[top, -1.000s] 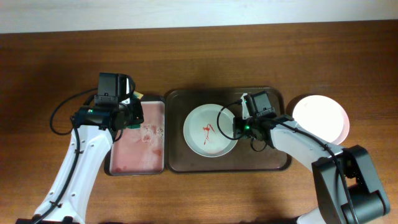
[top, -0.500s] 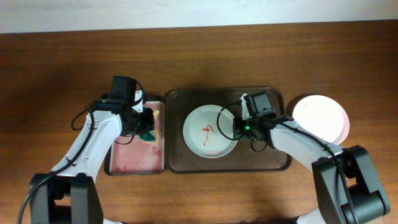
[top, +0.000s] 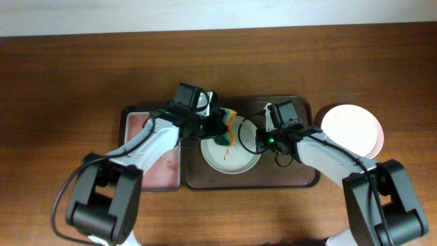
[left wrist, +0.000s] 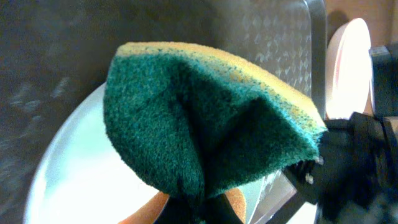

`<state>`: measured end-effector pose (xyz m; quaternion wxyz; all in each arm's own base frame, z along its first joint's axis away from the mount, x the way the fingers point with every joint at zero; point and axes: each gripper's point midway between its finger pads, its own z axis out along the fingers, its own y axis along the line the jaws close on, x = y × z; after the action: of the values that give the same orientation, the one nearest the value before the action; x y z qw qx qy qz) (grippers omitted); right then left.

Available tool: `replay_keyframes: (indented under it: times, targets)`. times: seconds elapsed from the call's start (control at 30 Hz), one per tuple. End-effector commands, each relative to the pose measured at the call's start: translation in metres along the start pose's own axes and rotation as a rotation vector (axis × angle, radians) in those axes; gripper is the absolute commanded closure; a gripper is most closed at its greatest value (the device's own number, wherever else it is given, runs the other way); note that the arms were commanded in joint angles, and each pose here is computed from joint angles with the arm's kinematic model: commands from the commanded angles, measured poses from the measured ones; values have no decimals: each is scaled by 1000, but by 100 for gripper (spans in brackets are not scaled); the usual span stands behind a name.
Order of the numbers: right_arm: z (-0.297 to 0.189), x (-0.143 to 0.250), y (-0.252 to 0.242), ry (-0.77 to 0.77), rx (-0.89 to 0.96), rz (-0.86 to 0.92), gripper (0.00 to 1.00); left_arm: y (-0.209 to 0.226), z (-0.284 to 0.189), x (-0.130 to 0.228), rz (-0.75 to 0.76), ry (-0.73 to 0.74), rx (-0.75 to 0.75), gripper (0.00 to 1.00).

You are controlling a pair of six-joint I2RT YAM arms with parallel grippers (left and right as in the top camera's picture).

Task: Clean dirty plates on tray and stack at the side
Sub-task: 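Scrub the red-stained plate with the sponge in the left gripper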

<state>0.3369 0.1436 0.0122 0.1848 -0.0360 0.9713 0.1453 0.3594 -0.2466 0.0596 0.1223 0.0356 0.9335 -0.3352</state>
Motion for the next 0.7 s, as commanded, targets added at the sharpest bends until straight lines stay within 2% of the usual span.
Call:
replay_keyframes:
  times: [0.0, 0.1, 0.17, 0.23, 0.37, 0.43, 0.57, 0.67]
  targets:
    - [3, 3, 1, 13, 0, -5, 96, -14, 19, 4, -55, 40, 73, 100]
    - [3, 4, 1, 14, 0, -5, 96, -24, 43, 21, -34, 86, 90, 100]
    - [3, 4, 1, 14, 0, -5, 96, -16, 56, 32, -37, 113, 44, 100]
    - [3, 4, 0, 14, 0, -5, 96, 6, 62, 44, -68, 140, -58, 100]
    - [3, 4, 0, 16, 1, -5, 96, 64, 42, 66, -171, 205, -319, 100]
    - [3, 6, 0, 24, 4, -3, 96, 80, 30, 69, -207, 219, -376, 100]
    - [3, 9, -3, 37, 16, -1, 96, 82, 7, 55, -129, 201, -363, 100]
    - [3, 9, -3, 37, 15, -1, 96, 50, -23, 12, -28, 53, -330, 100]
